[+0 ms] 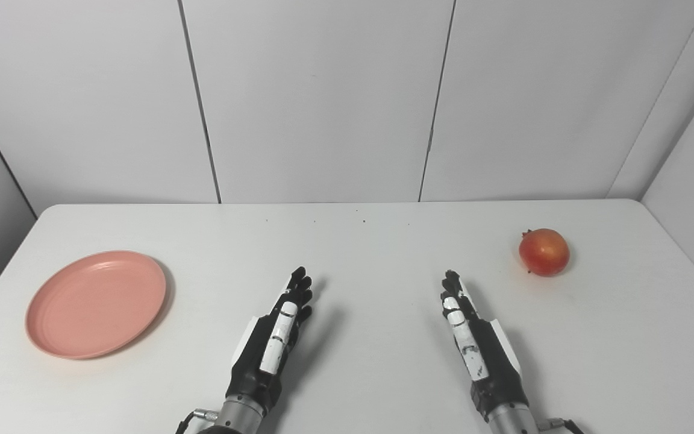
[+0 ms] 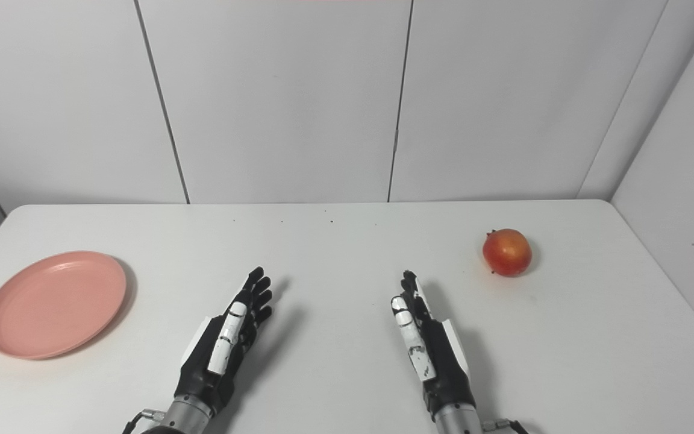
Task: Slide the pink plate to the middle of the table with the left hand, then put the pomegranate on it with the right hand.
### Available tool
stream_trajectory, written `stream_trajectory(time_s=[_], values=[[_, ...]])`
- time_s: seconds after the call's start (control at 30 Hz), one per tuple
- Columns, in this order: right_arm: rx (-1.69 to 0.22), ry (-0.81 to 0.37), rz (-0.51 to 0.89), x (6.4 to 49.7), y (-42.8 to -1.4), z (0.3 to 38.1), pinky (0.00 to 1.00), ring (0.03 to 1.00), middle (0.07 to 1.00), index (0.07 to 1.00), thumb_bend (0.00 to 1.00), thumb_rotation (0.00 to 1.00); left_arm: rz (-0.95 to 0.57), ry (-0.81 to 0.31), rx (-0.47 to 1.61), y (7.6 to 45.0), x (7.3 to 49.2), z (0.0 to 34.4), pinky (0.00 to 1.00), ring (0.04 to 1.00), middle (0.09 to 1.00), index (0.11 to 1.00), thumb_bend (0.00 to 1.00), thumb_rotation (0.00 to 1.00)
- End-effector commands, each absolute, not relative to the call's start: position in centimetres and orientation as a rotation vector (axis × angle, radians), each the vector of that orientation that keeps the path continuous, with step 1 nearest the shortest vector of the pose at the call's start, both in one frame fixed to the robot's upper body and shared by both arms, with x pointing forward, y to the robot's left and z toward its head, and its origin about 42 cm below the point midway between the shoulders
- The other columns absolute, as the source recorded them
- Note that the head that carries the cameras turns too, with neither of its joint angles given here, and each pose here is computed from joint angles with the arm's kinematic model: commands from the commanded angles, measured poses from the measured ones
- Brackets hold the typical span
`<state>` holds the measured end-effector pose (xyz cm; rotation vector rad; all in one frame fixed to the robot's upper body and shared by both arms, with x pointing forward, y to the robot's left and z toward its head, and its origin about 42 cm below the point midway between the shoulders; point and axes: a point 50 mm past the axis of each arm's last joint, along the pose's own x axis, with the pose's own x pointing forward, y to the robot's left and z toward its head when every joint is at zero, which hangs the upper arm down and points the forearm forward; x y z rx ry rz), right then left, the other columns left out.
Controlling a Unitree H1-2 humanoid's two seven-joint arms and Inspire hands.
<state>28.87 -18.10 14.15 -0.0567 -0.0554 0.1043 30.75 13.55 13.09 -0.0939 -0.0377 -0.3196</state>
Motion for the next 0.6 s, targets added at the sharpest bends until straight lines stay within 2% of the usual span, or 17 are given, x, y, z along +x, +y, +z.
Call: stream_trajectory(time_s=[0.0,0.57], values=[[-0.055,-0.116,0.110,29.12,-17.91,15.49,1.00,0.999,1.000,1.000,0.36,1.00,-0.323,-0.078,-0.090,13.14,30.79,13.73,1.00,0.996,1.000,1.000,0.43,1.00],[-0.046,-0.115,0.108,29.07,-17.85,15.59,1.00,0.994,1.000,1.000,0.35,1.00,-0.319,-0.083,-0.089,13.13,30.73,13.89,1.00,0.998,1.000,1.000,0.43,1.00]])
